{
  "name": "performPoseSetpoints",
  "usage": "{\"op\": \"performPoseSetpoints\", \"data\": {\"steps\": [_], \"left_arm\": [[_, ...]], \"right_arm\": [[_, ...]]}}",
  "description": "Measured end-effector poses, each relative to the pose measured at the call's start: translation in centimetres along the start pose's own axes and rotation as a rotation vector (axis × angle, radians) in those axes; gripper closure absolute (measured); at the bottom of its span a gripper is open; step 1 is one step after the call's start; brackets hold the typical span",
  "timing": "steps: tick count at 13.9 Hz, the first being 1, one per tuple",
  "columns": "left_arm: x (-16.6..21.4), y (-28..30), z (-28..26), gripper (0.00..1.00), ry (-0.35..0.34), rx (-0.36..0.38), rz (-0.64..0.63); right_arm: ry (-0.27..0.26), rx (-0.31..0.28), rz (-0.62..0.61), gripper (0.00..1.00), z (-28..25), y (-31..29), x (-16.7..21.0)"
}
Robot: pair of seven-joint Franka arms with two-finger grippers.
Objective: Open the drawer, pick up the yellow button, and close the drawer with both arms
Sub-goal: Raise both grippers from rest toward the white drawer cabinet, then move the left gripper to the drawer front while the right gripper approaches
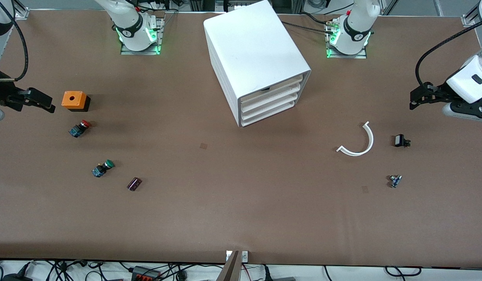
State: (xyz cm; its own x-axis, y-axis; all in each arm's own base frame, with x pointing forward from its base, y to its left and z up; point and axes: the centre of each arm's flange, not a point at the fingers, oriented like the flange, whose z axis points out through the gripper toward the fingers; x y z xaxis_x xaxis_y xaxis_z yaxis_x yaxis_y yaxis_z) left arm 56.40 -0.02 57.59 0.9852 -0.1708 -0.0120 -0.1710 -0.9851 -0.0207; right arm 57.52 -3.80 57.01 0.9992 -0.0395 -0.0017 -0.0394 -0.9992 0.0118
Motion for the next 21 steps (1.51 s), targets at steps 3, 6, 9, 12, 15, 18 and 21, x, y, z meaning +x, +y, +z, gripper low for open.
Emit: {"op": "performPoseSetpoints", "data": {"steps": [3, 6, 9, 12, 15, 18, 21], "left_arm": [[0.0, 0.0, 0.0, 0.0, 0.0, 0.0, 0.001], [0.0, 0.1, 0.0, 0.0, 0.0, 0.0, 0.002], [0.0, 0.1, 0.0, 0.0, 0.0, 0.0, 0.002], [-0.2, 0.4, 0.2, 0.0, -0.022, -0.004, 0.006], [-1.0, 1.6, 0.3, 0.0, -0.098, -0.043, 0.02], [-1.7, 3.3, 1.4, 0.0, -0.193, -0.156, 0.028], [-2.1, 5.5, 4.3, 0.0, -0.348, -0.296, 0.051]], "right_arm": [[0.0, 0.0, 0.0, 0.0, 0.0, 0.0, 0.0], [0.0, 0.0, -0.001, 0.0, 0.0, -0.1, 0.0], [-0.004, 0.001, -0.013, 0.0, 0.4, -0.8, 0.2], [-0.016, 0.003, -0.031, 0.0, 1.5, -1.8, 0.8], [-0.019, 0.007, -0.107, 0.0, 2.9, -6.5, 1.4], [-0.023, 0.078, -0.166, 0.0, 4.0, -11.9, 1.5], [-0.021, 0.129, -0.201, 0.0, 5.0, -15.4, 1.7]]}}
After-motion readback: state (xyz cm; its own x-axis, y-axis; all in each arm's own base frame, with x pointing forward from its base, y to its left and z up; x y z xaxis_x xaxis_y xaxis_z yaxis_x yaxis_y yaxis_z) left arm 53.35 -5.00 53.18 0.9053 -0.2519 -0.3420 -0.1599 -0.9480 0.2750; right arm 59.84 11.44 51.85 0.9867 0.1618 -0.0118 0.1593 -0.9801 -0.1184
